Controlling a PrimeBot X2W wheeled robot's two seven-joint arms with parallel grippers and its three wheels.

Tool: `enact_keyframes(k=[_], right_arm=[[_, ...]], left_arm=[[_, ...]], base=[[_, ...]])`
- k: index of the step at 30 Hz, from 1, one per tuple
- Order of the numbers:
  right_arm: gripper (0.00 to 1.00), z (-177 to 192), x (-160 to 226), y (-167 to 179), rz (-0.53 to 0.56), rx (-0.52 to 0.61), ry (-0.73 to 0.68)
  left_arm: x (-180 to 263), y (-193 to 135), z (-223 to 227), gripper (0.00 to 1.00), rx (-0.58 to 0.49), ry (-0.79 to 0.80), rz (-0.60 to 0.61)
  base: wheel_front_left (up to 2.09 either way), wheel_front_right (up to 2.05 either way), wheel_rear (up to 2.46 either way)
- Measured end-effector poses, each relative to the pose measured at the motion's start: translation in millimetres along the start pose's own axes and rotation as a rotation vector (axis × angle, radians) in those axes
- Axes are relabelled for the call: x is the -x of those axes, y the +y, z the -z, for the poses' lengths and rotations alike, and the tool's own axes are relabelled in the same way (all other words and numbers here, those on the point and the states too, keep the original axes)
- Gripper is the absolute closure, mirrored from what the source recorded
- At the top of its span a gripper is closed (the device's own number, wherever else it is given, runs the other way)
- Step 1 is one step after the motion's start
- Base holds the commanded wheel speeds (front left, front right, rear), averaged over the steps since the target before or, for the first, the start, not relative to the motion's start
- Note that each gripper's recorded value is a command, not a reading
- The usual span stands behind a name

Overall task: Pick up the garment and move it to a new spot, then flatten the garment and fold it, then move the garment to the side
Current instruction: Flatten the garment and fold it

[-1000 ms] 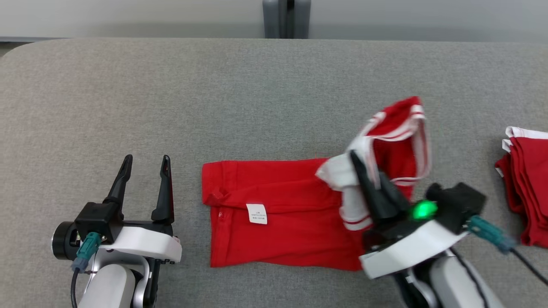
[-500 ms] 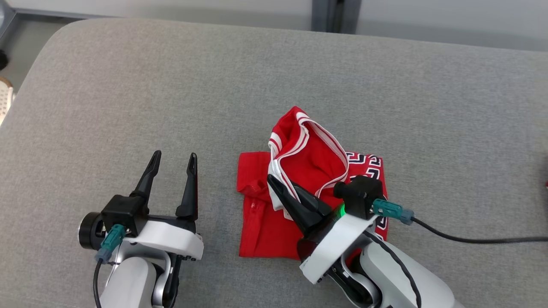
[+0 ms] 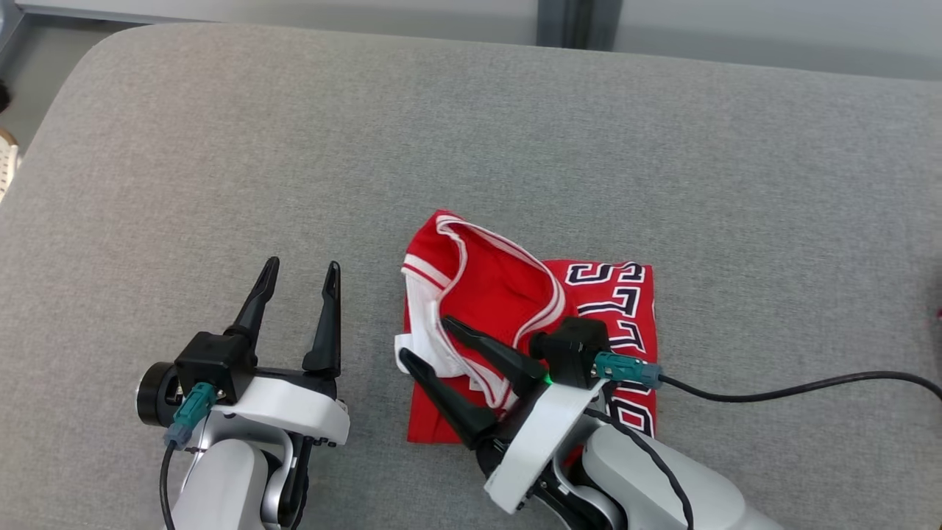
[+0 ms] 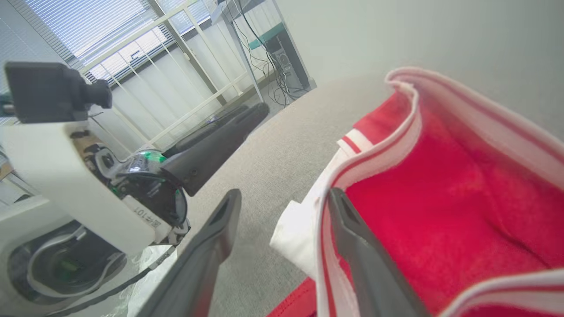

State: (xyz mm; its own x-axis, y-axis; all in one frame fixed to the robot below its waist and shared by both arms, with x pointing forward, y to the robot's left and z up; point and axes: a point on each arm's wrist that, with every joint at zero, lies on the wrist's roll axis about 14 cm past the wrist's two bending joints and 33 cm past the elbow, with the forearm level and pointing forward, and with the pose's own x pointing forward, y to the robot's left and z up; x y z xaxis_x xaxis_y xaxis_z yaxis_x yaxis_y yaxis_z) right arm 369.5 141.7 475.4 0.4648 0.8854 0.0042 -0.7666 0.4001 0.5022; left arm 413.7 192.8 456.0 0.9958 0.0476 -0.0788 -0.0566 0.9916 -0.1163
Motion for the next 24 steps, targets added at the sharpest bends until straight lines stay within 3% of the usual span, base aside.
enact_keyframes(k=[6,9,17,24], right_arm=[[0.0,-45.1,-0.8,25.4,-0.07,0.007,-0.143],[0.0,-83.9,8.5,22.2,-0.046,0.03,-0.274],[0.0,-151.7,86.2,-51.2,0.267,0.187,-0.514],[0.0,-159.7,166.3,-109.3,0.584,0.323,-0.511]], left_arm=[[-4.4,-5.6,-2.6,0.0,-0.003,-0.011,0.015],[-4.7,-6.6,-3.6,0.0,-0.005,-0.014,0.019],[-4.1,-8.4,-11.1,0.0,-0.018,-0.038,0.023],[-5.6,-10.2,-21.1,0.0,-0.036,-0.068,0.033]], base=[[0.0,0.0,0.0],[0.0,0.0,0.0],[0.0,0.0,0.0],[0.0,0.0,0.0]])
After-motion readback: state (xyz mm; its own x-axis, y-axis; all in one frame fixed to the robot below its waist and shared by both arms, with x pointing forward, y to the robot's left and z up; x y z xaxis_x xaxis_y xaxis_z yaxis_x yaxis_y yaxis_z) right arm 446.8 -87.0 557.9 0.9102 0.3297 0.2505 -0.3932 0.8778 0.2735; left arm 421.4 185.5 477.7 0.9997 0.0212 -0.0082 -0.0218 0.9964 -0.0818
